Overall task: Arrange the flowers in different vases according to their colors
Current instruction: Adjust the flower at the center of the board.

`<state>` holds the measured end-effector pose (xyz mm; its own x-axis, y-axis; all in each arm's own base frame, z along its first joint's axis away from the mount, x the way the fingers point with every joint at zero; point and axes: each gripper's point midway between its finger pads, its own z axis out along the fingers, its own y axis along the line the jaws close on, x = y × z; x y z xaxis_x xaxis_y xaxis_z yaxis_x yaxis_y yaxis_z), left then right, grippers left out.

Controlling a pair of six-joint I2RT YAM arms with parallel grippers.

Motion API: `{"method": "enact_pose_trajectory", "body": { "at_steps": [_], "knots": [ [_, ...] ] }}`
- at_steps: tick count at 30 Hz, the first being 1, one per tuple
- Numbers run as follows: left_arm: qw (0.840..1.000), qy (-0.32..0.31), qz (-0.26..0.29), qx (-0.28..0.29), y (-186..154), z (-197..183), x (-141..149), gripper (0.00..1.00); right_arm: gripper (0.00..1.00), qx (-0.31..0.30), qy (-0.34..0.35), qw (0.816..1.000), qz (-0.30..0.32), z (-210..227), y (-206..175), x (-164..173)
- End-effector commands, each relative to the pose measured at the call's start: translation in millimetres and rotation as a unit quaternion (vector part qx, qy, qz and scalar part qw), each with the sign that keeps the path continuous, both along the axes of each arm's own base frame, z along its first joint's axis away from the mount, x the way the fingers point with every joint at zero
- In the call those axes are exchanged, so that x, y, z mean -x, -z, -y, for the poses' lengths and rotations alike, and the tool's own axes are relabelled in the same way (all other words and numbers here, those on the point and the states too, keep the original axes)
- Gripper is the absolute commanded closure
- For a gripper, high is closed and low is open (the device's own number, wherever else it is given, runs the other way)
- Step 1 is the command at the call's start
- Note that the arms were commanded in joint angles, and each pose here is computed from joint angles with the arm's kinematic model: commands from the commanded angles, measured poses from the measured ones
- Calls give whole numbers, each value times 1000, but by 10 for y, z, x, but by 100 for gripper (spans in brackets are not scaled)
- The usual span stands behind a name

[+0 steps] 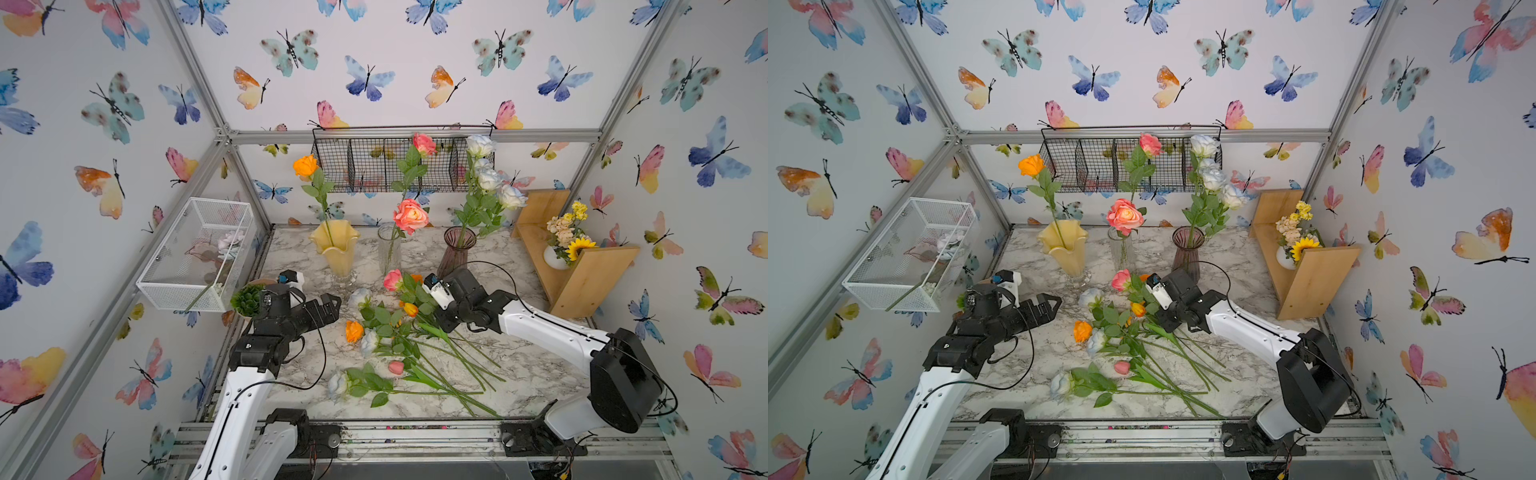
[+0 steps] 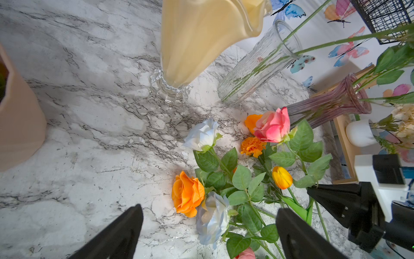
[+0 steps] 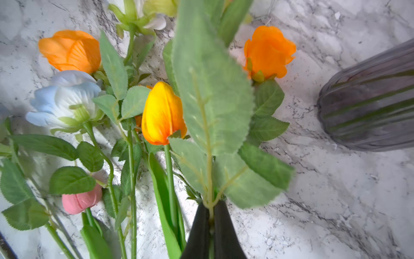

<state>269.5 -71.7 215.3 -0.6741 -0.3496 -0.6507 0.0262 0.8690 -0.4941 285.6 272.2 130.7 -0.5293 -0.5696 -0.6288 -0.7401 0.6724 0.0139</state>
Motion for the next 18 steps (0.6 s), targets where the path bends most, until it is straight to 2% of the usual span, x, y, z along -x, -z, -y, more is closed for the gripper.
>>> {"method": "enact_pose_trajectory", "body": {
  "at_steps": [1, 5, 12, 13, 16, 18],
  "knots": [
    [1000, 11, 0, 8, 16, 41, 19, 1, 98, -56, -34, 996, 52, -132, -237, 18],
    [1000, 11, 2, 7, 11, 46, 22, 1, 98, -78, -42, 991, 99, -218, -301, -103],
    [1000, 9, 3, 7, 4, 38, 26, 1, 97, -83, -55, 994, 37, -561, -110, -265],
    [1000, 8, 4, 6, 2, 33, 25, 1, 95, -80, -49, 995, 26, -579, -48, -295],
    [1000, 8, 4, 6, 0, 33, 25, 1, 70, -55, -23, 998, 1, -559, 112, -368],
    [1000, 7, 4, 6, 2, 29, 21, 1, 61, -46, -12, 999, 1, -524, 146, -389]
  ]
}}
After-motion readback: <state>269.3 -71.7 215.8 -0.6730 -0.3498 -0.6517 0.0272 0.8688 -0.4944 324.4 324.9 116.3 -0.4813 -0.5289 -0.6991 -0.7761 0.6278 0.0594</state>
